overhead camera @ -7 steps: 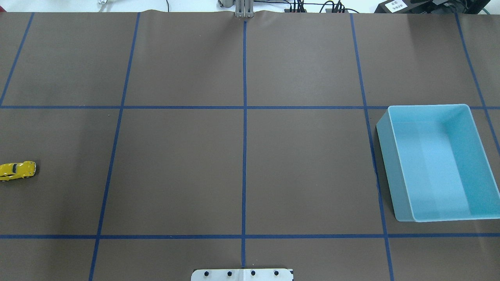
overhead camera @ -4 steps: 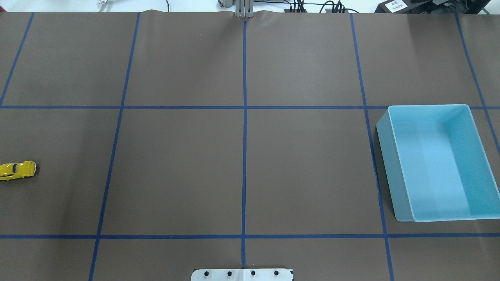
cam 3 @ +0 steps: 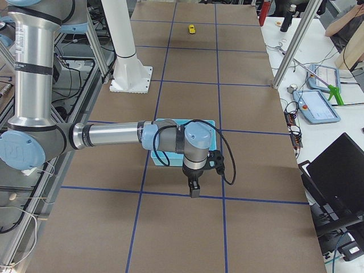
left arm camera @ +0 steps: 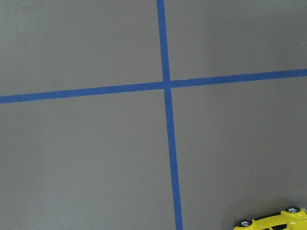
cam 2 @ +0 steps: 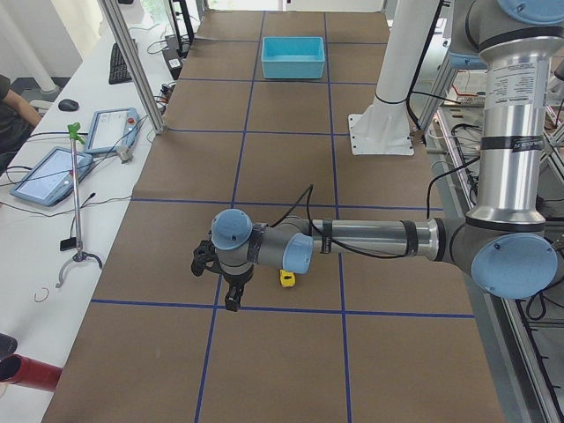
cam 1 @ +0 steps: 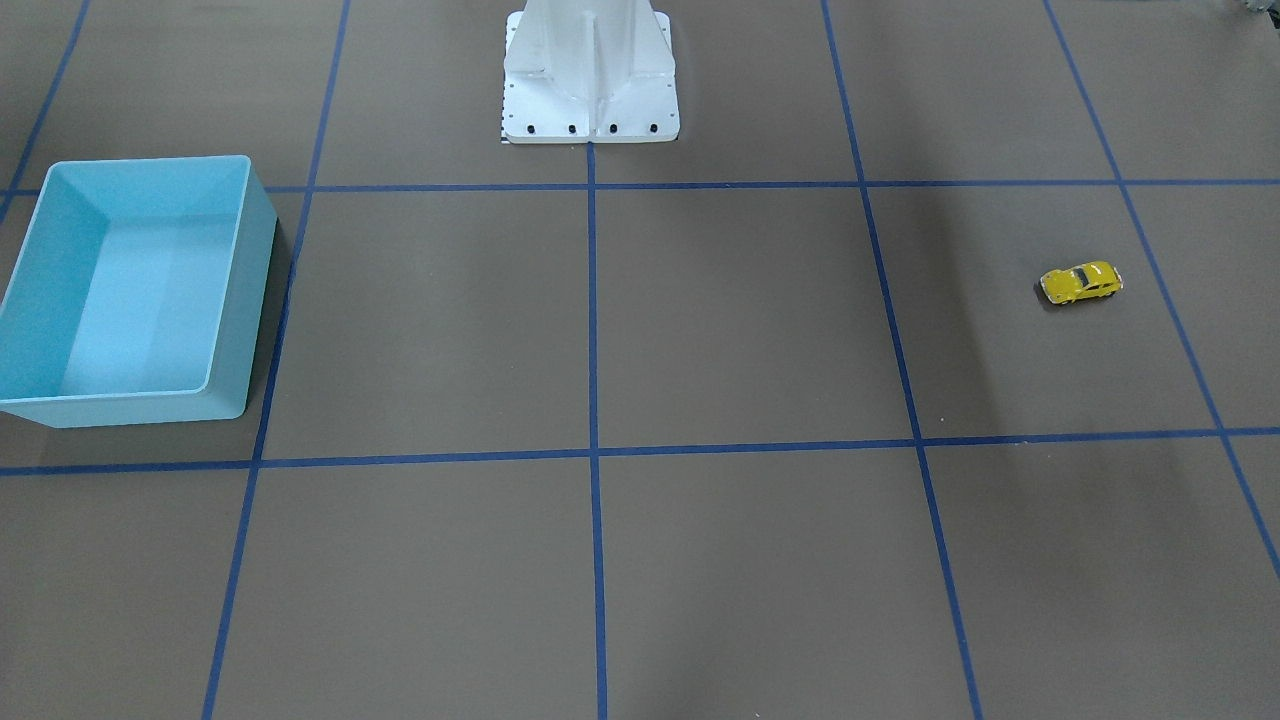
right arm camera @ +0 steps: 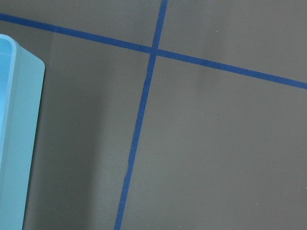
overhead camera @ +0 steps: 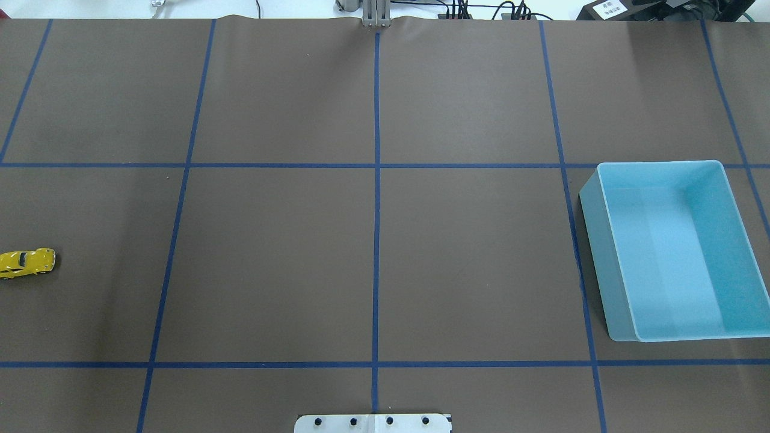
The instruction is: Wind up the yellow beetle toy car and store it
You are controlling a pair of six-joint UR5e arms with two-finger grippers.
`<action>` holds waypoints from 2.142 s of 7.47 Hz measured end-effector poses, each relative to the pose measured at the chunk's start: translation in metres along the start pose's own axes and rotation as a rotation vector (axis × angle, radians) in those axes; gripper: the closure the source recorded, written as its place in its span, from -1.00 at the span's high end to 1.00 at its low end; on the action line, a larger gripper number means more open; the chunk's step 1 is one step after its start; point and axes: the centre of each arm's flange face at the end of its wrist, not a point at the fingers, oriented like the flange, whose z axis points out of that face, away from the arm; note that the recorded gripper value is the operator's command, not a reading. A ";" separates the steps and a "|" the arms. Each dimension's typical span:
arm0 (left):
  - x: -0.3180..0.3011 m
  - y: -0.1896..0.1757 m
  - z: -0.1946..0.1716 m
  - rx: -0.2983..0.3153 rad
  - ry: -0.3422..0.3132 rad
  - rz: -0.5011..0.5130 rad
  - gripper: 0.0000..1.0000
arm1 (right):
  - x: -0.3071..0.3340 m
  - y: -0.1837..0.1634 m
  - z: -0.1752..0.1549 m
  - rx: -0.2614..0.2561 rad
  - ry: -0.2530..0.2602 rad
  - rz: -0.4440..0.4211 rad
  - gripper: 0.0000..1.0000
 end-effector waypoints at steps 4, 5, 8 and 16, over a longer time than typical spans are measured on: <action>0.022 0.004 0.000 0.024 0.014 0.073 1.00 | 0.002 0.001 0.000 0.001 0.000 0.004 1.00; 0.048 -0.001 0.005 0.012 0.026 0.121 1.00 | 0.002 0.001 -0.001 0.001 0.000 0.005 1.00; 0.124 0.007 0.035 -0.061 0.105 0.264 1.00 | 0.002 0.002 -0.001 0.003 -0.003 0.007 1.00; 0.132 0.054 0.044 0.006 0.212 0.760 1.00 | 0.008 0.005 -0.006 0.017 -0.007 0.024 1.00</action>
